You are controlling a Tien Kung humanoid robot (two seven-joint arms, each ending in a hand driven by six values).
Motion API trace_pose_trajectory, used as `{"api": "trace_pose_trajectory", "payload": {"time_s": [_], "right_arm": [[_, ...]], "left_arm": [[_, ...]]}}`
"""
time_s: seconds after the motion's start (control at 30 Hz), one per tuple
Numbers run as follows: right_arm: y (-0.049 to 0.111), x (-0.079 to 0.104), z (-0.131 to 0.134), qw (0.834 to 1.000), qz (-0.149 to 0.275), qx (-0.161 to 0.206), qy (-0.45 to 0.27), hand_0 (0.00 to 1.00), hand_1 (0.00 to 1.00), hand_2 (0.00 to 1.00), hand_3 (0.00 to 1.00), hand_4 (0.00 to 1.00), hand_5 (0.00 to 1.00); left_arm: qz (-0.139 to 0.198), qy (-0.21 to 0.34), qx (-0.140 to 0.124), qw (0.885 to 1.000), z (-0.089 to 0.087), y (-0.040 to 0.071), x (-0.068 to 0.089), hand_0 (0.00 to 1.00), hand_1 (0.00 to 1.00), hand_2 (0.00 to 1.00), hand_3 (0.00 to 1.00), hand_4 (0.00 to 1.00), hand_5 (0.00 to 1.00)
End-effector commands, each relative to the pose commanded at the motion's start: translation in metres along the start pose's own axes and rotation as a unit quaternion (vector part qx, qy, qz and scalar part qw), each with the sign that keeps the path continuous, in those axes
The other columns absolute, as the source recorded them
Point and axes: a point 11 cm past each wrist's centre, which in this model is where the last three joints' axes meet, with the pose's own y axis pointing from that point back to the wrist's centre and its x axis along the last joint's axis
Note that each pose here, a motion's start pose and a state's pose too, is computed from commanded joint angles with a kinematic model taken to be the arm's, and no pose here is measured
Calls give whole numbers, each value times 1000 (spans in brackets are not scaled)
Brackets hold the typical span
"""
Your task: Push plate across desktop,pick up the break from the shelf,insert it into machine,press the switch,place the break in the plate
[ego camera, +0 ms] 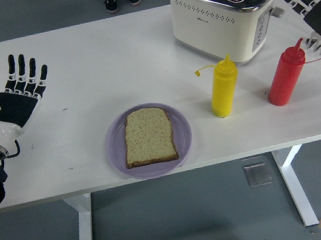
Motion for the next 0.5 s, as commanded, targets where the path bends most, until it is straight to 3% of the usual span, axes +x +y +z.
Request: {"api": "trace_pose_trajectory", "payload": {"time_s": [0.5], "right_arm": [[0,1,1,1000,2,-2,5,835,771,767,770,705,433]], "left_arm": [[0,-12,0,1000,-1,-1,-1,807,756,724,733,806,998]]}}
